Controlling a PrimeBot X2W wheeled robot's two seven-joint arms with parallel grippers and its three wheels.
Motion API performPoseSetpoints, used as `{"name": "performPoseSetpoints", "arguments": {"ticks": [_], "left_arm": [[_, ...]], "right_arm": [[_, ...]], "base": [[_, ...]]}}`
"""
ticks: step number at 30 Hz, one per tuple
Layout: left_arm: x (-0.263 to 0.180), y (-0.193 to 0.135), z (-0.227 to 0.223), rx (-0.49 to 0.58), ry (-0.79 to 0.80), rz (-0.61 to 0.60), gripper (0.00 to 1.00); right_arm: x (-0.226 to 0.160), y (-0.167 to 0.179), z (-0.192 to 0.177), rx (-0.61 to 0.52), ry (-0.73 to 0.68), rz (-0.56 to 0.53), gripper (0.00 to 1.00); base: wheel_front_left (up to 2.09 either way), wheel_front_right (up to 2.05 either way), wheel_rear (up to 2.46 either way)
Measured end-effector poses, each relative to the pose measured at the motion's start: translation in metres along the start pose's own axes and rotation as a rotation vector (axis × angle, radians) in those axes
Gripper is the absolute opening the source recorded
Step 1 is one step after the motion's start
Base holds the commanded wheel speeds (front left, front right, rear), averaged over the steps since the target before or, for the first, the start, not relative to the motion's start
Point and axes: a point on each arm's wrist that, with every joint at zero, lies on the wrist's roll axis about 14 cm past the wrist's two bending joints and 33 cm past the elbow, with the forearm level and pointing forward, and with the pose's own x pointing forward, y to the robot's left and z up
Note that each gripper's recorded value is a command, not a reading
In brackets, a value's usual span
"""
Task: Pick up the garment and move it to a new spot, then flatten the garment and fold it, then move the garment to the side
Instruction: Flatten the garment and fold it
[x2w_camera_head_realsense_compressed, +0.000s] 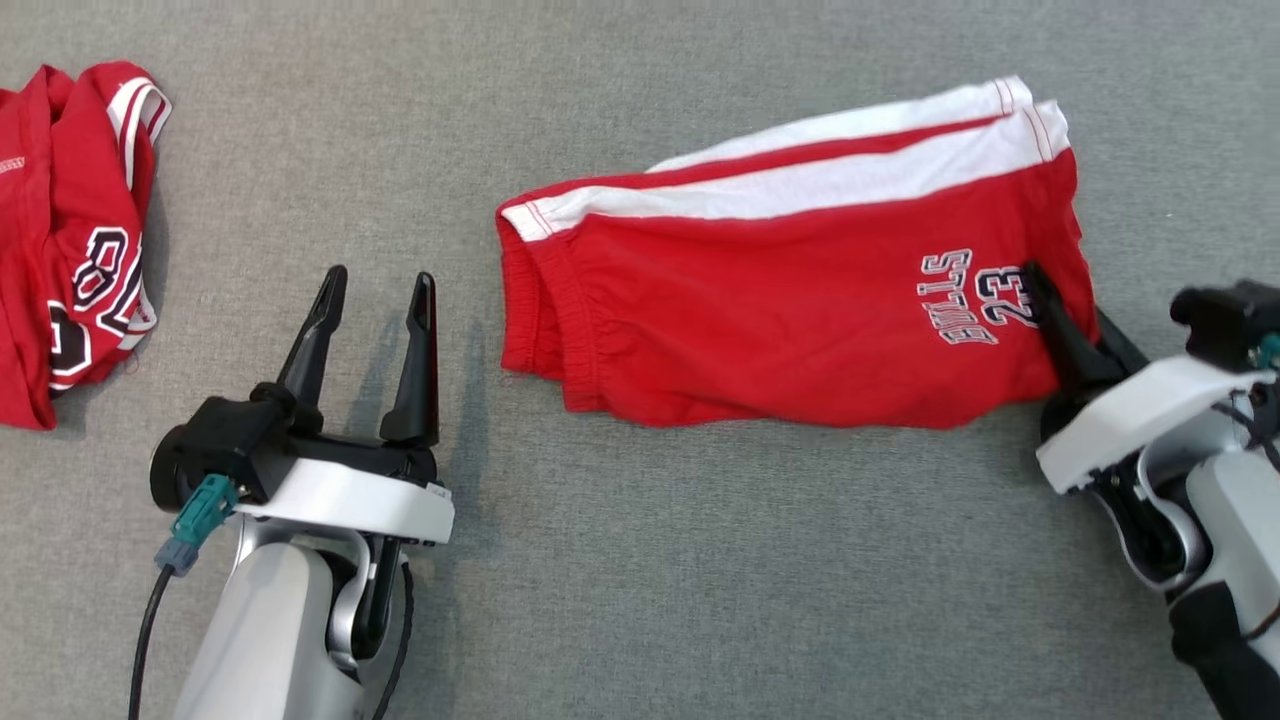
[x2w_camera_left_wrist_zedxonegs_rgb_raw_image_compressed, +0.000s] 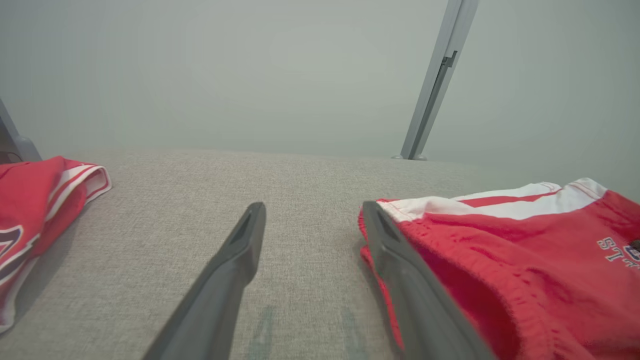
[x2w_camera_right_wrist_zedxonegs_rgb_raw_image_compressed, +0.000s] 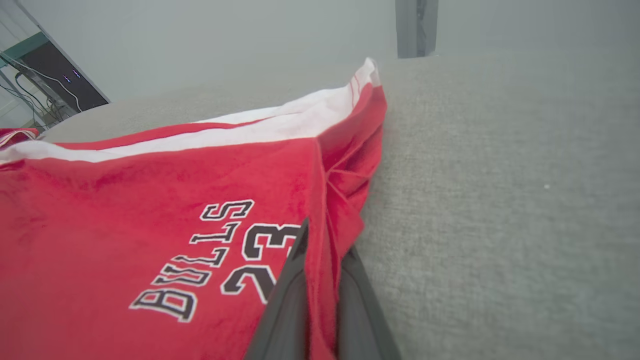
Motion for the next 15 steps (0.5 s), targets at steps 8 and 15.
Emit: {"name": "performPoseSetpoints", "arguments": {"ticks": [8,15], "left_arm": [[-0.006,-0.011,-0.001,0.0,0.008,-0.032,1.0],[-0.007,-0.024,0.002,-0.002,0.009,-0.071,1.0]], "right_arm": [[-0.047,-0.024,-0.012,0.09,-0.04,-0.126,0.0],[-0.076,-0.037,-0.023,0.14,-0.043,-0.204,0.0]], "base": [[0.0,0.0,0.0],[0.0,0.0,0.0]]}}
